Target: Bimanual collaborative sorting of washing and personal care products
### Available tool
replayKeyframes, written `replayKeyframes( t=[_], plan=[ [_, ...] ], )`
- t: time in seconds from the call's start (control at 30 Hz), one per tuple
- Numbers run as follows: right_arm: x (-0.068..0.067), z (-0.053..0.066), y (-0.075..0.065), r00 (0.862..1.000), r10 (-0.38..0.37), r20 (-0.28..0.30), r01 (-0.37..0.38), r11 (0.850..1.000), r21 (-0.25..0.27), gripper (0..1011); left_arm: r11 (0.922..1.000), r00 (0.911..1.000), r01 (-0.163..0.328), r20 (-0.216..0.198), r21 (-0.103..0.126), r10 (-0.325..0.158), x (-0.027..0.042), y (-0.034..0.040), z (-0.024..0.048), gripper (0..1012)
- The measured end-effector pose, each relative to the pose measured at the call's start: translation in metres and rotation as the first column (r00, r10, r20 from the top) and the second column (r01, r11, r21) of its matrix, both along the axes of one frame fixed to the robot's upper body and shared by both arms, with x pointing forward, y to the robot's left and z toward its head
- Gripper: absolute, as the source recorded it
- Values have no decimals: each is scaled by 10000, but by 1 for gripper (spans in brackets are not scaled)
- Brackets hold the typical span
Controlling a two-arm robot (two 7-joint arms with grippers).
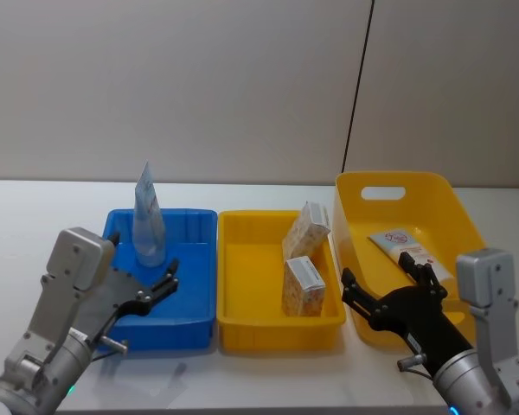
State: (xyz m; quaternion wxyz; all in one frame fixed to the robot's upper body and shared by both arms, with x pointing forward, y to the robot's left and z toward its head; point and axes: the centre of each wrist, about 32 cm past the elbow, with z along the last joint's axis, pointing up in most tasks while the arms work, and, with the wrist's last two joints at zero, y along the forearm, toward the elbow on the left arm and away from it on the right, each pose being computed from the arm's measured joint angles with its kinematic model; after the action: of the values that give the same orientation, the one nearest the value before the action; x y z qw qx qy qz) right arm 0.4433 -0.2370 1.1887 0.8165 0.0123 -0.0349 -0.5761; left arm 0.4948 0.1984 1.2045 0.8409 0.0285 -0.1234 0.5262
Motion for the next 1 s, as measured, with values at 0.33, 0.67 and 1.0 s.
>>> replayKeyframes(
  t=[0.33, 0.67, 1.0],
  plan=[
    [0, 1, -2, 10000, -8, 2, 8, 10000, -2, 1003, 9999, 9999, -125, 63, 30, 124, -27, 2, 0, 1001],
    [-3, 19, -13, 9995, -26, -324, 21, 9999, -159, 1004, 9999, 9999, -121, 61, 32, 121, -28, 0, -1, 1001],
    [18, 53, -2, 9932, -96, -1160, 36, 9987, -514, 1003, 9999, 9999, -120, 59, 29, 120, -28, 0, -1, 1001]
  ],
)
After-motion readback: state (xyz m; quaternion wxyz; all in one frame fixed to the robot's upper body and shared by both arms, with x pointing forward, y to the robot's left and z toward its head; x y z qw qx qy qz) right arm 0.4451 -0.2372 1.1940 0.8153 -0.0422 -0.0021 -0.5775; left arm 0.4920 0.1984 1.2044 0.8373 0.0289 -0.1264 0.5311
